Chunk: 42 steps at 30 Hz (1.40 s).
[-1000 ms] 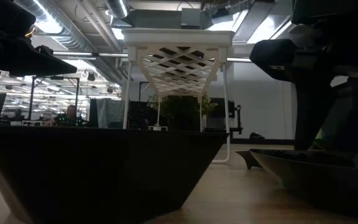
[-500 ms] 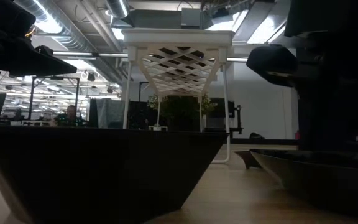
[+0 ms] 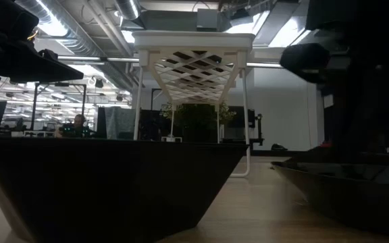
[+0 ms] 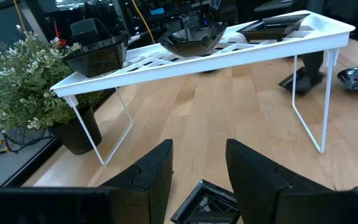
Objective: Pick & Place Mini shaped plates
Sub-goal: Stack the square plate on top of the square plate on the shelf
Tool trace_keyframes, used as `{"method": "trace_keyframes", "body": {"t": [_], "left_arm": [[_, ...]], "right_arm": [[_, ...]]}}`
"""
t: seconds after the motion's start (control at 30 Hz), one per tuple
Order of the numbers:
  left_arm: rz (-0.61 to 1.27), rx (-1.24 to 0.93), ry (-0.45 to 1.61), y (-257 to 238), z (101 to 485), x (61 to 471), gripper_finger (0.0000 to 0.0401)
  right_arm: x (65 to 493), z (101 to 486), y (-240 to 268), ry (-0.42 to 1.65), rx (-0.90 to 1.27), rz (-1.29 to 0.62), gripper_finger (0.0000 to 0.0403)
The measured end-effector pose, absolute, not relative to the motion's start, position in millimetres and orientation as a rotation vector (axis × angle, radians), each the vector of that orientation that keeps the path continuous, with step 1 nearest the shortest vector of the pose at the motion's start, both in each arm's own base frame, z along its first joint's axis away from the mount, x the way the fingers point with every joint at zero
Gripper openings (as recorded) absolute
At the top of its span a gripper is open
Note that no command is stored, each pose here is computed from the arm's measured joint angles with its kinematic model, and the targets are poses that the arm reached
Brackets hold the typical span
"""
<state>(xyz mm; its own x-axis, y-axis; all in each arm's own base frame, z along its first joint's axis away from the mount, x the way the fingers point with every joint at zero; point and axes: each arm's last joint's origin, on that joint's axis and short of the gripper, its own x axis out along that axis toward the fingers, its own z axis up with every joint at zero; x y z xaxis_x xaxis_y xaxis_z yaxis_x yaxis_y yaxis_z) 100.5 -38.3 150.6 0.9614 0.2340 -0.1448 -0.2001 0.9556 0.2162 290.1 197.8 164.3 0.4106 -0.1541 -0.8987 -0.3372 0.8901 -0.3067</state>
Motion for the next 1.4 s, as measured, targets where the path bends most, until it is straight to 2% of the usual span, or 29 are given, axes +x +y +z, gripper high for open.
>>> {"method": "trace_keyframes", "body": {"t": [0.33,0.7,1.0,1.4], "left_arm": [[0.221,0.201,0.17,-38.3,150.7,100.5,0.0143],[0.221,0.202,0.17,-38.3,150.6,100.5,0.0143],[0.221,0.202,0.171,-38.3,150.5,100.5,0.0143],[0.221,0.202,0.171,-38.3,150.5,100.5,0.0143]], "right_arm": [[267.5,214.1,181.2,1.135,-0.36,0.045,0.0009],[247.3,276.1,164.1,0.926,-0.319,0.131,0.0009],[258.3,303.9,156.4,0.774,-0.634,0.101,0.0009],[289.5,303.0,150.5,0.65,-1.001,0.153,0.0009]]}}
